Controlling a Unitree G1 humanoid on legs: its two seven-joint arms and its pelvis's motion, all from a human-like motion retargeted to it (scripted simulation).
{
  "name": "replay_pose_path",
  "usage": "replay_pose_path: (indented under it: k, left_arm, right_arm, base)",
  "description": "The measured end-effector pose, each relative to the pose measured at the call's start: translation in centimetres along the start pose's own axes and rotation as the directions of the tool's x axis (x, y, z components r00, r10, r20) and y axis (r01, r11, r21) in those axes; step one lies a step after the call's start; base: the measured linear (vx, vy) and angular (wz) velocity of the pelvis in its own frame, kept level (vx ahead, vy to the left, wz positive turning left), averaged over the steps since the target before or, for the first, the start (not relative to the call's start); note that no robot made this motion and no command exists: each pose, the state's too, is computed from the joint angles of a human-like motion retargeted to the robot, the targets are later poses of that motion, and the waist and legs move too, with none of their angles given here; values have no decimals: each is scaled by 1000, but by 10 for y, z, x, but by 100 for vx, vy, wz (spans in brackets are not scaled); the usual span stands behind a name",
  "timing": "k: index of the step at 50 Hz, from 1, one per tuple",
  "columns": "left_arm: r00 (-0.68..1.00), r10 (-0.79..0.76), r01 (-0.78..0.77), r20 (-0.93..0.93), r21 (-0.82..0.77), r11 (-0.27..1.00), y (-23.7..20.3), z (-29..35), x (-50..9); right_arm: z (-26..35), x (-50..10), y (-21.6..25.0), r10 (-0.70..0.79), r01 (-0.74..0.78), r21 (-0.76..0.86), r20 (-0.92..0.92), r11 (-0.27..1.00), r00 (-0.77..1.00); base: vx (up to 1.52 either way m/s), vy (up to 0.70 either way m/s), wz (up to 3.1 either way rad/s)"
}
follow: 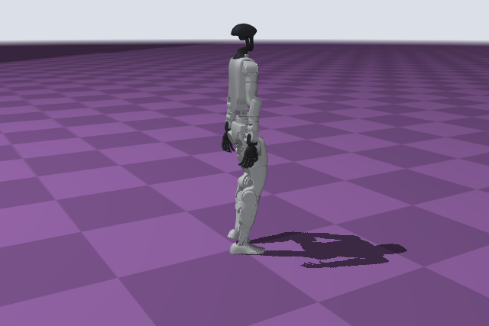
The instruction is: In place motions
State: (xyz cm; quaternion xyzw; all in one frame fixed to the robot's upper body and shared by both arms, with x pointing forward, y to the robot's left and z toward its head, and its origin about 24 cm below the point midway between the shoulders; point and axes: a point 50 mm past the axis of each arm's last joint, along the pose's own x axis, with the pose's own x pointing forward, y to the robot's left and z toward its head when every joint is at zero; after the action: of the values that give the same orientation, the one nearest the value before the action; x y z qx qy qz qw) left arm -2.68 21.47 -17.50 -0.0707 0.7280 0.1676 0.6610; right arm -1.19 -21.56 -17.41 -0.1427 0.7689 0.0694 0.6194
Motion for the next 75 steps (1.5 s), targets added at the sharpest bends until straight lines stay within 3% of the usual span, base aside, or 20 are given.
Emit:
replay_pose_path:
  k: [3, 7, 10, 15, 20, 25, 31, 34, 40, 45, 52, 56, 60, 64, 69, 75]
  left_arm:
    - [999, 46, -48, -30, -92, 995, 5, -11, -1]
    - [989, -5, -16, -150, -139, 990, 9, -39, -3]
    - [972, -6, -29, -235, -145, 989, 13, -64, -5]
    - [967, -21, -22, -254, -166, 986, 13, -72, -6]
    - [975, -7, -24, -223, -137, 990, 11, -58, -5]
    - [994, 9, -20, -108, -94, 995, 5, -25, -1]
    - [983, -87, 92, 165, -24, 995, -20, 80, -12]
    - [948, -114, 104, 299, 49, 993, -18, 125, -26]
    - [919, -67, 14, 388, 140, 990, -15, 141, -32]
    - [953, -84, 51, 291, 118, 992, -21, 105, -18]
    - [998, -16, 17, 53, -9, 1000, -6, 12, 0]
    - [1000, 18, -19, -13, -113, 993, -2, -2, 0]
    - [996, -68, 55, -66, -182, 982, -5, -18, -1]
    - [980, -77, 46, -184, -166, 985, 2, -62, -4]
    - [958, -92, 43, -272, -181, 983, 6, -85, -8]
    - [954, -71, 19, -290, -178, 984, 5, -88, -8]
  right_arm:
    - [70, -14, -7, 2, 15, -76, 227, 997, 974]
    - [146, -49, -21, 1, 120, -228, 470, 966, 883]
    - [176, -68, -18, -21, 213, -251, 602, 944, 799]
    - [192, -82, -12, -21, 224, -186, 724, 957, 690]
    - [140, -44, -1, -7, 109, -145, 566, 983, 824]
    - [40, -5, 1, 53, -29, -128, 190, 991, 980]
    - [-32, 0, -11, -11, 4, -55, -134, 998, 991]
    - [-58, -2, -11, -3, -2, -21, -227, 1000, 974]
    - [-101, -2, 9, 49, -16, 108, -314, 994, 948]
    - [-94, -1, 12, 52, -13, 137, -288, 990, 956]
    - [-25, 2, 3, -6, 4, -16, -99, 1000, 995]
    - [75, -17, -13, -9, 30, -105, 199, 994, 980]
    - [159, -59, -36, -49, 164, -204, 473, 965, 880]
    - [186, -78, -38, -95, 251, -185, 594, 950, 799]
    - [206, -94, -29, -33, 217, -177, 696, 960, 717]
    - [157, -55, -10, -1, 128, -180, 576, 975, 817]
  base:
    - [-41, -16, 96]
    - [-14, -1, -4]
    - [3, 2, -27]
    - [2, 0, 2]
    - [16, 2, -23]
    - [24, 5, -11]
    - [-27, 9, -6]
    - [-17, 3, 39]
    - [11, -5, -6]
    - [14, -3, -27]
    - [11, -11, -8]
    - [-44, -14, 41]
    - [-24, -4, -17]
    - [15, -3, -29]
    - [3, -1, -17]
    - [18, 7, -4]
